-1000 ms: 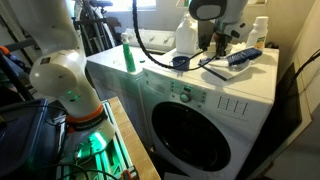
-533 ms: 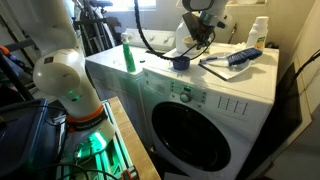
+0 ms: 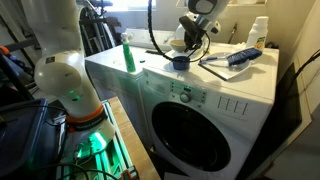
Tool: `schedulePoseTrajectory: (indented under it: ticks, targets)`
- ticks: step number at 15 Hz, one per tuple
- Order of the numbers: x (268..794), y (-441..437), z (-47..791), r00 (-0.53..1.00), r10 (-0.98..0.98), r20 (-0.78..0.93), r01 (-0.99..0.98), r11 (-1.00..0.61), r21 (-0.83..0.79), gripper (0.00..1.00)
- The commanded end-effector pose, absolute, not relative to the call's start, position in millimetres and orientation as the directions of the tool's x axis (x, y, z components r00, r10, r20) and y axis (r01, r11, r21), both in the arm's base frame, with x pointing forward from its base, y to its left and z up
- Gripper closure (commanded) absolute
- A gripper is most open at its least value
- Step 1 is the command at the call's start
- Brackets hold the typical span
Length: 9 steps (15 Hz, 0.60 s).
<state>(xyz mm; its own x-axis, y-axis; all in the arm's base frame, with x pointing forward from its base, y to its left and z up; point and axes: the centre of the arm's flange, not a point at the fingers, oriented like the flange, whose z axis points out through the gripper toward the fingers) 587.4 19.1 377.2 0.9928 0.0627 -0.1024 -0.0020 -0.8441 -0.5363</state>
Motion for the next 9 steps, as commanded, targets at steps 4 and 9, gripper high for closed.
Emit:
schedulePoseTrajectory:
  ticks: [4,9]
  targets:
    - [588,50,377,0.952,0.278,-0.125,0.174,-0.832,-0.527,0.96]
    - [597,78,386,0.956,0.286,-0.064,0.216,-0.835,-0.506,0.96]
